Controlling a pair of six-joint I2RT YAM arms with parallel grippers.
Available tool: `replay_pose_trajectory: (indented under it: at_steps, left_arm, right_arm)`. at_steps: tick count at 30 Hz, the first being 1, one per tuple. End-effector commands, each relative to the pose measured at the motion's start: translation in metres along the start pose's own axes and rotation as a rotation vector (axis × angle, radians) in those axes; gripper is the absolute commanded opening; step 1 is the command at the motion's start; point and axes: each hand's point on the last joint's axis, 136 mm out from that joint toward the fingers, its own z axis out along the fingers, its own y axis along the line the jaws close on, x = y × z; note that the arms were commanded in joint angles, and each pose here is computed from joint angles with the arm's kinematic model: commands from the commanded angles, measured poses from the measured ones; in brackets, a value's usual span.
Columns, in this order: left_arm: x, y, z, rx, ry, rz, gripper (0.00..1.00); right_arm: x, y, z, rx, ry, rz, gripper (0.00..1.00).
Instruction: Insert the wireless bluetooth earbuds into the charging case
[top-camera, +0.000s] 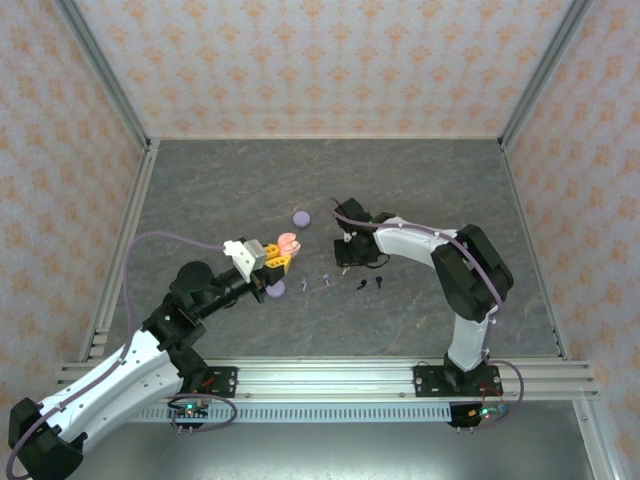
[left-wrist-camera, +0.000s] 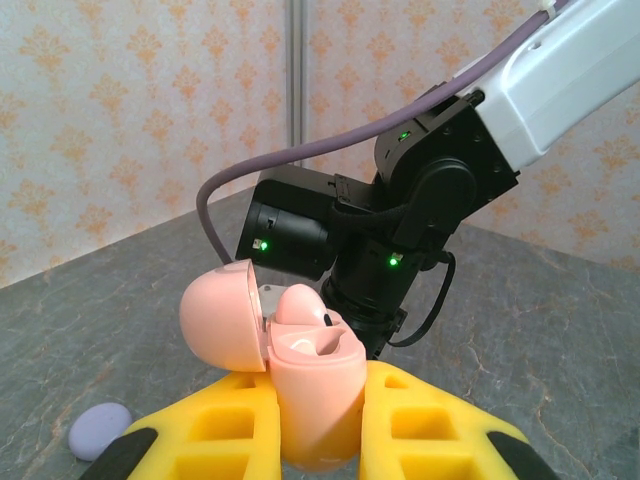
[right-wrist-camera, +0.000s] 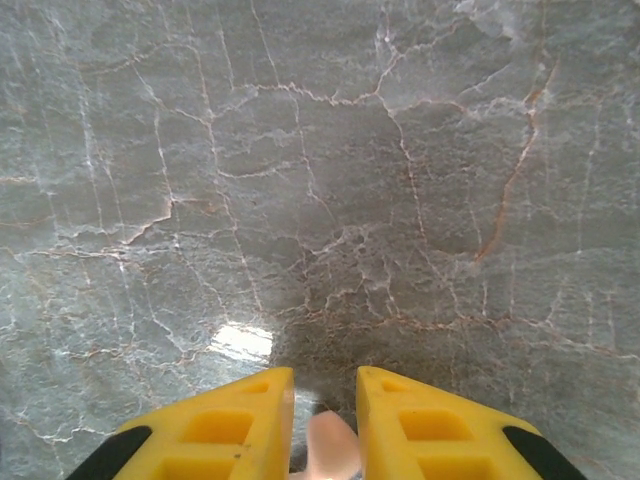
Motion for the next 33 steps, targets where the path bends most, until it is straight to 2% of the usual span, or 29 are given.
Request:
replay_pose_trajectory:
  at_steps: [1, 8, 16, 33]
  left_arm:
    - [-0.010, -0.001, -0.001, -0.004, -0.028, 0.030, 0.00]
    - [-0.009, 0.000, -0.001, -0.009, -0.026, 0.030, 0.00]
    - [-0.009, 0.001, -0.002, -0.015, -0.031, 0.029, 0.00]
    - [-0.010, 0.002, -0.002, -0.020, -0.031, 0.026, 0.00]
  right_arm:
    - [0.002, 0.003, 0.003, 0.008, 0.022, -0.020, 0.24]
    - [-0.002, -0.002, -0.014, 0.035, -0.023, 0.000, 0.31]
    - [0.014, -0.006, -0.009, 0.039, 0.024, 0.046, 0.34]
    - [0.041, -0.010, -0.003, 0.060, 0.119, 0.040, 0.28]
